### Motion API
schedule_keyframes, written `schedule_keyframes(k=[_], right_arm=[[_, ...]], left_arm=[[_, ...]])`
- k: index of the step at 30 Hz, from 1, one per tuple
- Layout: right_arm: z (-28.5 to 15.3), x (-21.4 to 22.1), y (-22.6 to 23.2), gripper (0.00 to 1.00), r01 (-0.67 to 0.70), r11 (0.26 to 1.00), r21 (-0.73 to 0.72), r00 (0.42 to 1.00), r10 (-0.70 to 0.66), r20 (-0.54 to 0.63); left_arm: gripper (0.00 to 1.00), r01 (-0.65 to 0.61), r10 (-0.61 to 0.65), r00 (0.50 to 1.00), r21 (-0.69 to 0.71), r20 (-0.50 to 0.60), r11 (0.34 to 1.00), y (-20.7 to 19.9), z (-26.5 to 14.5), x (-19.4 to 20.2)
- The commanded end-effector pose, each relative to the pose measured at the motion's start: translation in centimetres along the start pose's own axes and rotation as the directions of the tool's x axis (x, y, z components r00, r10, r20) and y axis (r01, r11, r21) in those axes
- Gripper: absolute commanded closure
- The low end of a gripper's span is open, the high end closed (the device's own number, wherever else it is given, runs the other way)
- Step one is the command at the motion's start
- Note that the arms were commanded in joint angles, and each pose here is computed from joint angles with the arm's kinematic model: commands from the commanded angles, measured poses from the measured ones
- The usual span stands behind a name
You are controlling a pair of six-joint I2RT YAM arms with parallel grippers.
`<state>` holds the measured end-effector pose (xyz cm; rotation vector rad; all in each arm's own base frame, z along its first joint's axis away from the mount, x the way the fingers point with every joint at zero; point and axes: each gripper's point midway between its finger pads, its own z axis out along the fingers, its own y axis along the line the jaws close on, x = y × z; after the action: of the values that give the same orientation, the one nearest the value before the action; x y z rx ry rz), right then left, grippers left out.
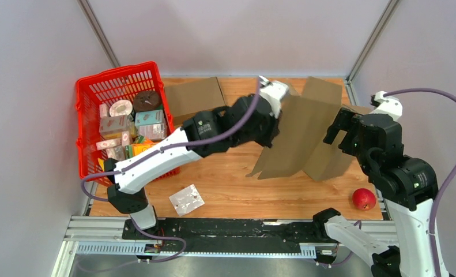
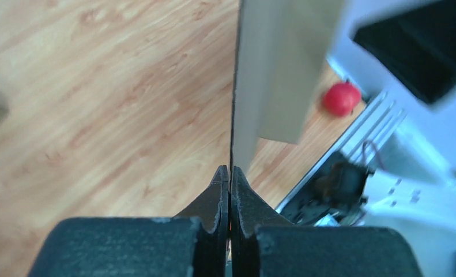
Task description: Fold the paper box
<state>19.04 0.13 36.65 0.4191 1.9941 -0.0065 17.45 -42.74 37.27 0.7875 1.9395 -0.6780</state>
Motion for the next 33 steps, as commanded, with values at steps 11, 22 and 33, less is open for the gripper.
schedule_keyframes(k=[11,22,33], right_arm=[[-2.9,5.5,9.8,0.00,0.226,0.765,-0.603,0.917,-0.376,-0.134],[-9.0,6.4,17.5,0.00,0.388,0.496,-0.776,0.888,-0.426,0.172],[-5.1,4.8,21.6,0.21,0.701,0.559,-0.444,0.713,-0.574,0.404]], left_arm=[[1.00,0.877,-0.856,0.469,-0.226,0.218,0.423,10.8,-3.1,-1.9],[1.00,0.934,-0.903,0.316,-0.260,0.289,0.244,13.2,-5.2,-1.2],[1.00,0.933,-0.920,0.292,-0.289,0.263,0.214,13.6,-6.6,-0.4]])
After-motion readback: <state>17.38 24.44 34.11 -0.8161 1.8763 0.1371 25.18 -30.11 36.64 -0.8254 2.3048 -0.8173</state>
